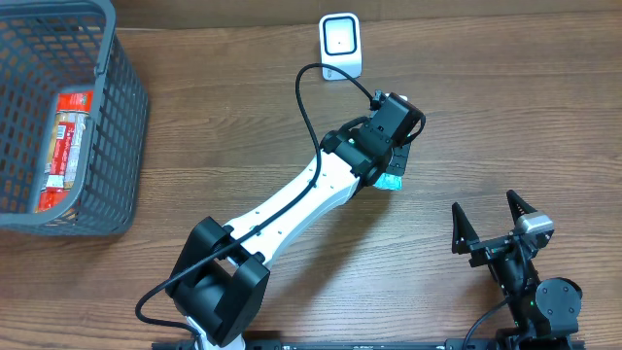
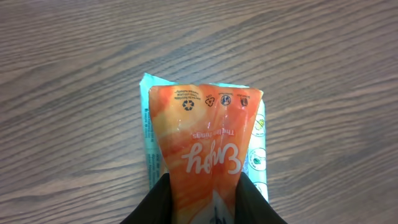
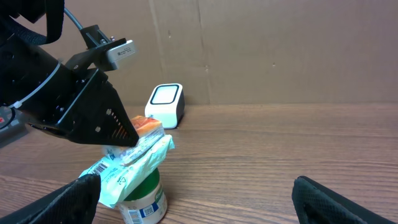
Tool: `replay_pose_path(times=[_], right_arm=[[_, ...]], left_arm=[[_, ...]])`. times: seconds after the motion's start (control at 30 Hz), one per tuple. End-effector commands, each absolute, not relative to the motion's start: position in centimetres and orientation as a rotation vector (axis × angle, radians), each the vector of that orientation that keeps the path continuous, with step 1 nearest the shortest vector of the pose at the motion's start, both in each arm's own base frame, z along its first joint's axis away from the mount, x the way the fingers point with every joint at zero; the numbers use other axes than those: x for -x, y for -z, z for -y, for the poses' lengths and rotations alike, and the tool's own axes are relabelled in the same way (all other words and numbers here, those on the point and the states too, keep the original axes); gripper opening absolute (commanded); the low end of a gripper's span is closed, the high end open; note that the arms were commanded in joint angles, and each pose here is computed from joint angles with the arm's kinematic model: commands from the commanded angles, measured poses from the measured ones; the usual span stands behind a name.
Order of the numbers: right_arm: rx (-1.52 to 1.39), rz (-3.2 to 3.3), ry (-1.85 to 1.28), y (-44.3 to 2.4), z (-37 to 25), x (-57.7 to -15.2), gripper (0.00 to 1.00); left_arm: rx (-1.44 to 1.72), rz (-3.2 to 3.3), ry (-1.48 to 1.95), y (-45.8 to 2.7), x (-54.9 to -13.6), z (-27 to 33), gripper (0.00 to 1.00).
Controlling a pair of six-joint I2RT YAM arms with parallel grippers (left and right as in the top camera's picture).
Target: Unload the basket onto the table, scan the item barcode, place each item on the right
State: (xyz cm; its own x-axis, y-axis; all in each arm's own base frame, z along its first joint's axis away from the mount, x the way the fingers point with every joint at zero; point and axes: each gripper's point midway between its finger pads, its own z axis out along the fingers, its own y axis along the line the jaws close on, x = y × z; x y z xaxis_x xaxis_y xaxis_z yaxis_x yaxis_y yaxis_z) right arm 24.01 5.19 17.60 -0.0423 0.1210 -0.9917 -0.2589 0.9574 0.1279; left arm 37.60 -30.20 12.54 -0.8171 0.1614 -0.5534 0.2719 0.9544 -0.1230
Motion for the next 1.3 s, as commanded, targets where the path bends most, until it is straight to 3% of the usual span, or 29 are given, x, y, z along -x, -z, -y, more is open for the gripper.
replay_pose_path(times=[0.0, 0.17, 0.27, 0.67, 1.0, 1.27], right_arm=[[0.110, -1.584, -0.312, -17.4, -5.2, -24.0, 1.00], [0.110, -1.584, -0.312, -17.4, -5.2, -24.0, 1.00], [0.109, -1.584, -0.312, -17.4, -5.2, -24.0, 1.00], [0.110, -1.584, -0.312, -17.4, -5.2, -24.0, 1.00], [0.110, -1.584, -0.312, -17.4, -5.2, -24.0, 1.00], [0.109, -1.584, -0.312, -17.4, -5.2, -24.0, 1.00]], left_arm=[[-0.243, -2.473, 0.206, -15.0, -39.3, 28.8, 0.20], [-0.194, -2.438, 0.225, -18.0, -39.4, 26.9, 0.09], [-0.178, -2.477, 0.188, -17.9, -38.9, 25.3, 0.09], [-0.214, -2.772, -0.064, -12.7, -34.5, 20.4, 0.06], [-0.165, -2.917, -0.179, -6.9, -33.9, 20.1, 0.06], [-0.143, -2.957, -0.214, -5.6, -33.5, 19.8, 0.06]])
